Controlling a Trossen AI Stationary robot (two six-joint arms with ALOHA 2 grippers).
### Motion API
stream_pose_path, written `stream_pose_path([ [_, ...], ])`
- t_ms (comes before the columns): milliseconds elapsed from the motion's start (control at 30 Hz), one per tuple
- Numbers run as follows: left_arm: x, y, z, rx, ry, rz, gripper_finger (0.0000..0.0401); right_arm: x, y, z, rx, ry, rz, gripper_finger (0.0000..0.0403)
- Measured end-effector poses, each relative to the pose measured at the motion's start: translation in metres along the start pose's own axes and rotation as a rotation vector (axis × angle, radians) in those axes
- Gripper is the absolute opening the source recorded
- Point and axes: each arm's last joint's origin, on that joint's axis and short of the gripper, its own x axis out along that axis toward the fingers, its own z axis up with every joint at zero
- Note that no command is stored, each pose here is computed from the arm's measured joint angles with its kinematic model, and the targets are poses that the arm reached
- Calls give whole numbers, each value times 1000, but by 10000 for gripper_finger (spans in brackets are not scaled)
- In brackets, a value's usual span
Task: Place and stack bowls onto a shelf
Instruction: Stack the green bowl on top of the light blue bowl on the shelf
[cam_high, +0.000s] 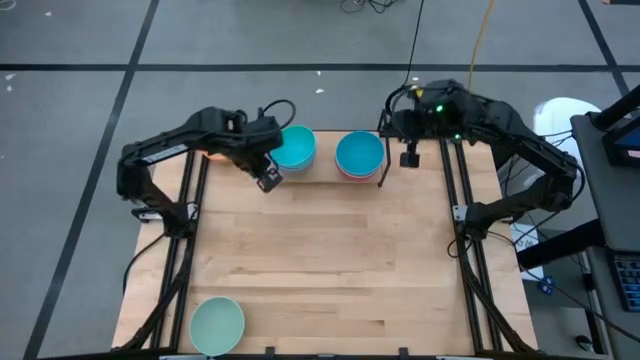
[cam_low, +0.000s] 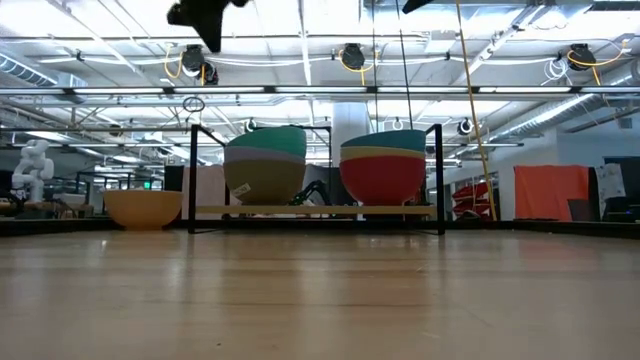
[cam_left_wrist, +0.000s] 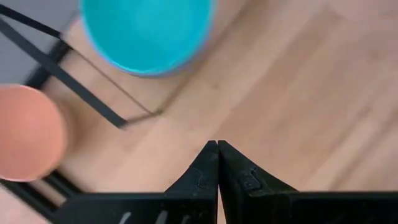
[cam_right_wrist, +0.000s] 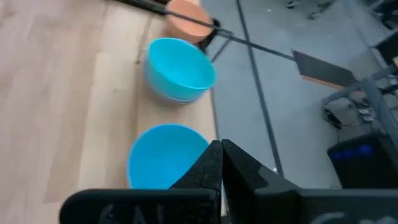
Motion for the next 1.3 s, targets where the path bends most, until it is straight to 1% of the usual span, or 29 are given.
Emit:
stream_pose_path([
  [167,-28,-20,-31,8,-41,-109,1,8,24,11,-33,1,97,0],
  [300,-45,-43,-60,72,-50,-183,1,11,41,21,-46,-31,148,0],
  [467,-56,-74,-95,170,-17,-257,1,8,58,29,-35,-68,196,0],
  [533,-56,-84,-110,183,17,-268,2,6,63,32,-47,-75,215,0],
  [700,-42,-105,-146,150,175,-259,13,3,72,36,-75,-112,235,0],
  [833,-24,-114,-168,93,269,-196,18,0,75,38,-129,-132,241,0],
  [933,-10,-120,-179,27,351,-181,20,-1,77,38,-142,-137,245,0],
  [1033,4,-127,-189,5,421,-200,20,-1,78,38,-157,-132,251,0],
  [1133,17,-134,-196,5,434,-232,20,-2,80,38,-180,-132,256,0],
  [1233,33,-139,-203,-22,437,-241,21,-2,82,39,-187,-136,263,0],
  [1300,43,-142,-207,-39,471,-255,21,-3,83,39,-195,-139,267,0],
])
